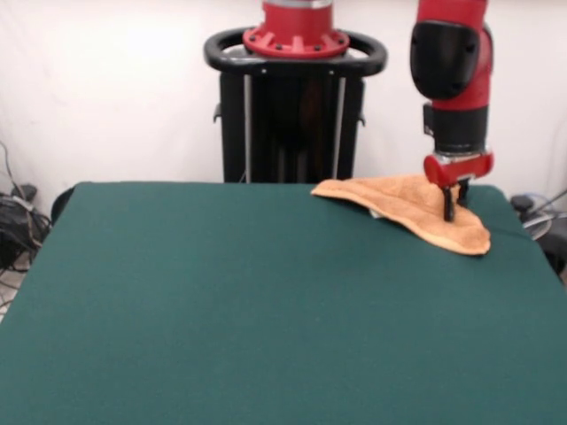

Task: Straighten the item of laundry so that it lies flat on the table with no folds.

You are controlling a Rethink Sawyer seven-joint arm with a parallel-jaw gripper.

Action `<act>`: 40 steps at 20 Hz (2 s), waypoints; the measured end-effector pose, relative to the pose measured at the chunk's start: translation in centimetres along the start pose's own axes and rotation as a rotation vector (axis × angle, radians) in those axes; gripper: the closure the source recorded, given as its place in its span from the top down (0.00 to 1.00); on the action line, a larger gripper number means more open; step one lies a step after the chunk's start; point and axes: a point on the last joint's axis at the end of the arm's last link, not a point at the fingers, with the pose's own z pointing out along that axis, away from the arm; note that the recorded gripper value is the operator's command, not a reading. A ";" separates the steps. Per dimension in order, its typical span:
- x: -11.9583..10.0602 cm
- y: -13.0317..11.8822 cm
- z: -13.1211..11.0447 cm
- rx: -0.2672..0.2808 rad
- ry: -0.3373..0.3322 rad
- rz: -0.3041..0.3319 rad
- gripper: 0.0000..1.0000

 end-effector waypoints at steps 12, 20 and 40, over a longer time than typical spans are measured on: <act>-0.1 -0.2 0.2 0.014 -0.002 0.180 0.00; 0.3 -0.1 0.3 0.024 -0.037 0.319 0.00; 0.0 -0.1 0.3 0.042 -0.021 0.357 0.00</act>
